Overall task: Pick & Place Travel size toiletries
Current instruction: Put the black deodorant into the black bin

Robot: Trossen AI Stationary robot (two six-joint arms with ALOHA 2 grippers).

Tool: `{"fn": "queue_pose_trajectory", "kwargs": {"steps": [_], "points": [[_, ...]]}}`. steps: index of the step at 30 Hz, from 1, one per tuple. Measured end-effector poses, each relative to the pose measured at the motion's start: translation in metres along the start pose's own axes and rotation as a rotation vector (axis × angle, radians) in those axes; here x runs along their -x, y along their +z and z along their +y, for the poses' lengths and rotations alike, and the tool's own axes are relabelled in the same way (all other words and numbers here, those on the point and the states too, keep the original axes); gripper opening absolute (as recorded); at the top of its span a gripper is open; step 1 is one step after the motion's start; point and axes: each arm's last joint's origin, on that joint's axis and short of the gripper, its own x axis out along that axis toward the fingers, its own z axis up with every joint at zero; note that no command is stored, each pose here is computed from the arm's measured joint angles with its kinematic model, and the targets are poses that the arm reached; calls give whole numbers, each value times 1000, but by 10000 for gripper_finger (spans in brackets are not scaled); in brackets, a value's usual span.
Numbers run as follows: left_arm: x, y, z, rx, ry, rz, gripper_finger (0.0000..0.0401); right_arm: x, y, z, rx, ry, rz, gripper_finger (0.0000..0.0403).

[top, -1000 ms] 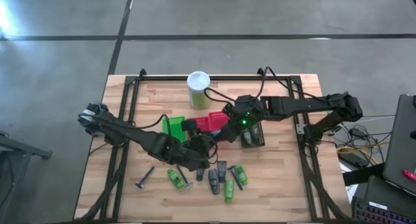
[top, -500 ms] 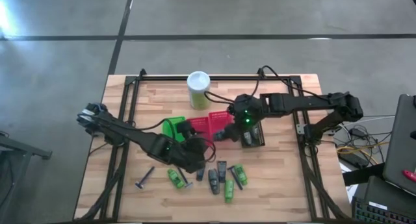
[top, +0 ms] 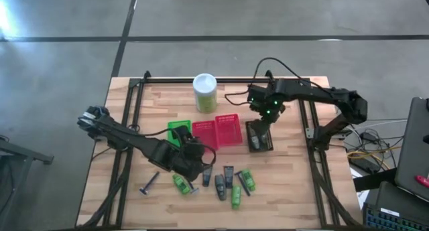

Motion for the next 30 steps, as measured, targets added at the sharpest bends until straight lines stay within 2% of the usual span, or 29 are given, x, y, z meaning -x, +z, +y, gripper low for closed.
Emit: {"fn": "queue_pose_trajectory", "kwargs": {"steps": [5, 12, 18, 23, 30], "points": [[-3, -6, -2, 24, -11, 25, 282, -16, 15, -15, 17, -16, 129, 200], [-4, -13, -5, 49, -10, 34, 282, -36, 25, -16, 61, 53, 259, 204], [-4, -15, -5, 49, -4, 33, 282, -55, 34, -19, 78, 32, 363, 202], [-4, -15, -5, 48, 2, 28, 282, -61, 42, -18, 85, 27, 382, 208], [-6, -19, -6, 46, 7, 35, 280, -47, 43, -12, 97, 38, 341, 198]]}}
